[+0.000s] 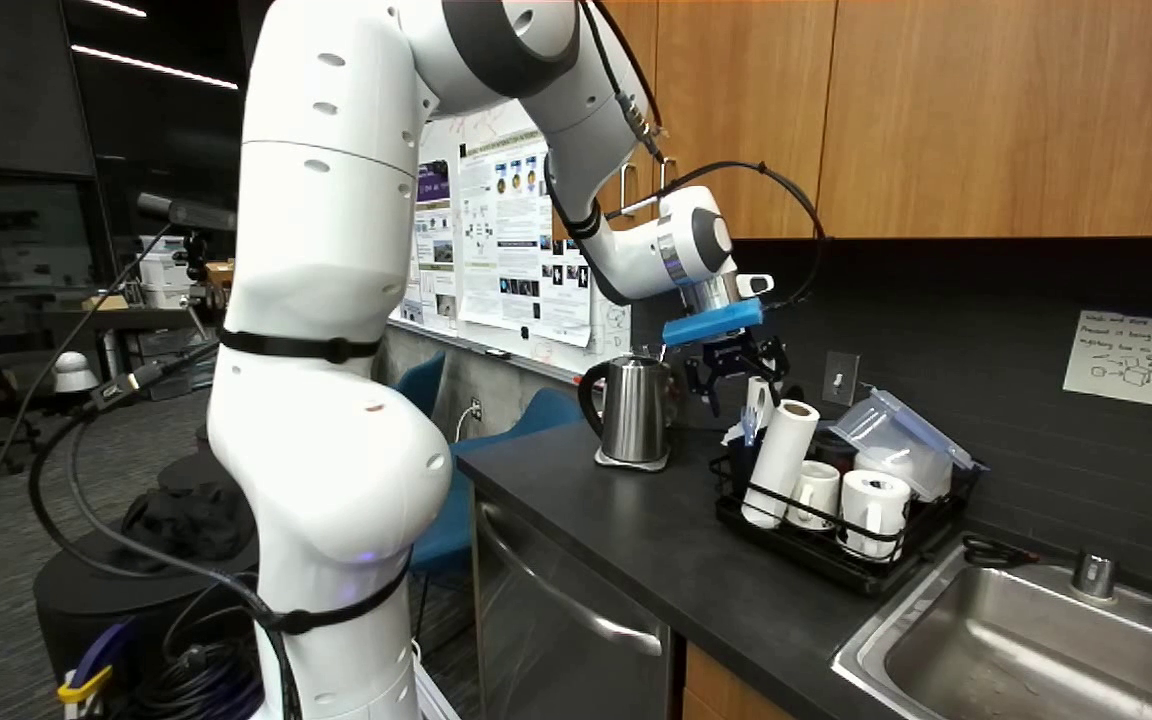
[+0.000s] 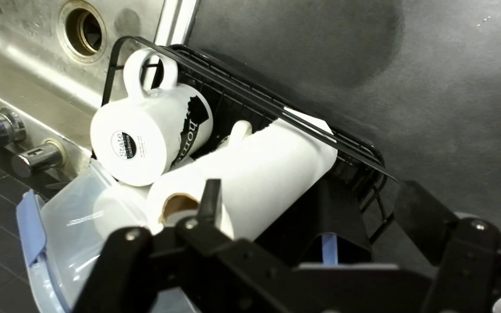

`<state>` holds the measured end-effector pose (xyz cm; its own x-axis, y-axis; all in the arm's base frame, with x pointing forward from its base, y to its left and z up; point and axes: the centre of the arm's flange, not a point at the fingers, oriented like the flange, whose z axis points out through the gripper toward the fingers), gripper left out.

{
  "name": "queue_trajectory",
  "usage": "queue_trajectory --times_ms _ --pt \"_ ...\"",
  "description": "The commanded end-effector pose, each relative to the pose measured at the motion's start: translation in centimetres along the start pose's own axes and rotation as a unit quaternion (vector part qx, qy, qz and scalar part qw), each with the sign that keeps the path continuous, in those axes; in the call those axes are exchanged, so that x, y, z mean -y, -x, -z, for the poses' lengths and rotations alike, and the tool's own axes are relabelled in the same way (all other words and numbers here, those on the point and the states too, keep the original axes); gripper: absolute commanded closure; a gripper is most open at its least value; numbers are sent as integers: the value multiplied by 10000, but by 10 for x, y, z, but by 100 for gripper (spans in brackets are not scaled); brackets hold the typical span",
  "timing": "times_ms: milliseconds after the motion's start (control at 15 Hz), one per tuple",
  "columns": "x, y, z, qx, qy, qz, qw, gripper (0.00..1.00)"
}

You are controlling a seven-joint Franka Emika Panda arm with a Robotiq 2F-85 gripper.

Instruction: Put the tissue roll on the counter

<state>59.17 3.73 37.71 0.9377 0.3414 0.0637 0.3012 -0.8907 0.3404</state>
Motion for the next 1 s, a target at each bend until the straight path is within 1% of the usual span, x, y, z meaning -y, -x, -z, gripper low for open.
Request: queue_trajectory --times_ms 0,200,400,667,800,933 --pt "0 0 0 0 0 1 10000 0" --pt "-3 -4 -2 -48 51 -24 10000 0" --pt "-19 -15 -1 -242 307 -120 9992 0" --pt "-42 -18 8 -383 650 -224 9969 0" --pt "-45 -22 8 -391 618 -184 9972 0" --pt "-40 -24 7 -306 461 -111 9984 0"
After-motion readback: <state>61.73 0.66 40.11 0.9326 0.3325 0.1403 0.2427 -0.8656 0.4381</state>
